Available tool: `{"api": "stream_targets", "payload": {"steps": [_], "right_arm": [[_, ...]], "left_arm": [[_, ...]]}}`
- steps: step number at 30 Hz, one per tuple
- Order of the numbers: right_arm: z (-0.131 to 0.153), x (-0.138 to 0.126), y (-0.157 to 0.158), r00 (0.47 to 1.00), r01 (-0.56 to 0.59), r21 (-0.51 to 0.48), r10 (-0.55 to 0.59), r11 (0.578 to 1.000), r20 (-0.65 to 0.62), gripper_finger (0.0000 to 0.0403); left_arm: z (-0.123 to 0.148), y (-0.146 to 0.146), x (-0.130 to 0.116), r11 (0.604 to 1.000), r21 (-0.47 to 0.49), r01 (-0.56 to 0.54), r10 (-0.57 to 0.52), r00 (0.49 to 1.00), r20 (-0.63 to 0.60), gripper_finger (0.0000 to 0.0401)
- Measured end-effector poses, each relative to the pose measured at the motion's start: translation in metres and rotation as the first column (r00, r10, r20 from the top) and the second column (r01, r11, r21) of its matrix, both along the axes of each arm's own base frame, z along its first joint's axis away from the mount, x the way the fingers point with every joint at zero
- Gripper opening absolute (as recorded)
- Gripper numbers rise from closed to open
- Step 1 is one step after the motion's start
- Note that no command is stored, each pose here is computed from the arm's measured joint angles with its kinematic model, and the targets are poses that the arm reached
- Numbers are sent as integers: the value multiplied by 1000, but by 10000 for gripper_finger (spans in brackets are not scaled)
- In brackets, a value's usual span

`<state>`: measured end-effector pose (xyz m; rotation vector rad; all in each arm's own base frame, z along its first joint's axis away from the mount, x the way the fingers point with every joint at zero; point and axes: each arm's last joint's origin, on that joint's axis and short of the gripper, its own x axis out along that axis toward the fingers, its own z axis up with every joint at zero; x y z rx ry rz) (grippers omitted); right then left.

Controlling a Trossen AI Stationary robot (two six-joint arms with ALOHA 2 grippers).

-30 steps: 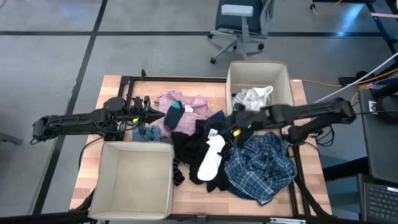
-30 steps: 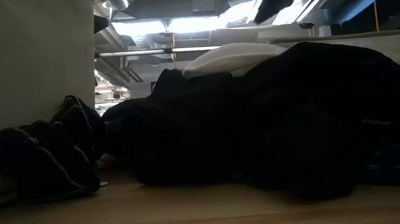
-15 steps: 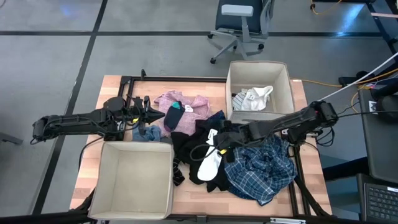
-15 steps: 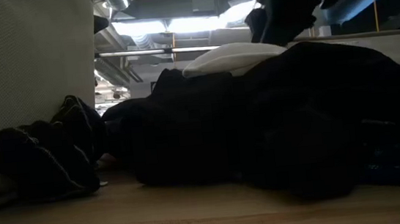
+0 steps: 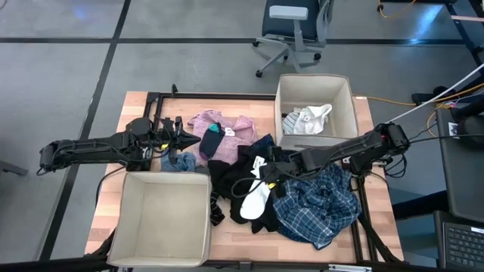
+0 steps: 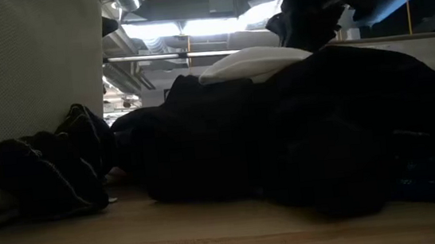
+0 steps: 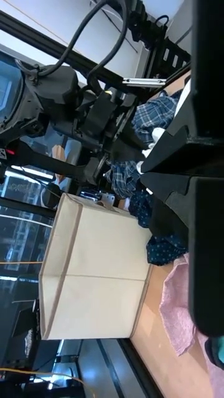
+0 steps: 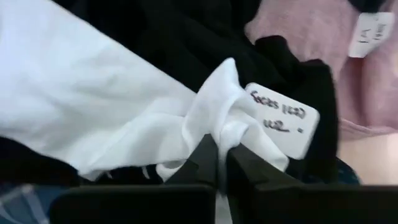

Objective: Sort clothes
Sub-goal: Put the white sock into the top white laundry organizer

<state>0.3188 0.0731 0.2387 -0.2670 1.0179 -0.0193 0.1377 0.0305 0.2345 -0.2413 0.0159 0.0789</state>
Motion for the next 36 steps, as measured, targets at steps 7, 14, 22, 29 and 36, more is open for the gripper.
{"api": "stream_targets", "payload": {"steps": [7, 14, 22, 29, 36], "right_arm": [[36, -7, -4, 998, 48, -35, -46, 998, 42, 25], [75, -31, -12, 987, 90, -98, -76, 991, 139, 15], [120, -74, -32, 924, 294, -268, -202, 917, 324, 22], [153, -113, -63, 819, 489, -274, -328, 828, 471, 23], [166, -139, -97, 738, 628, -283, -439, 725, 513, 23]], "left_arm": [[0, 0, 0, 1000, 4, 0, 0, 1000, -1, 1], [0, 0, 0, 1000, 4, 0, 0, 1000, -2, 1], [0, 0, 0, 1000, 4, 0, 0, 1000, 0, 1], [0, 0, 0, 1000, 3, 0, 0, 1000, 1, 1], [0, 0, 0, 1000, 1, 0, 0, 1000, 2, 1]]}}
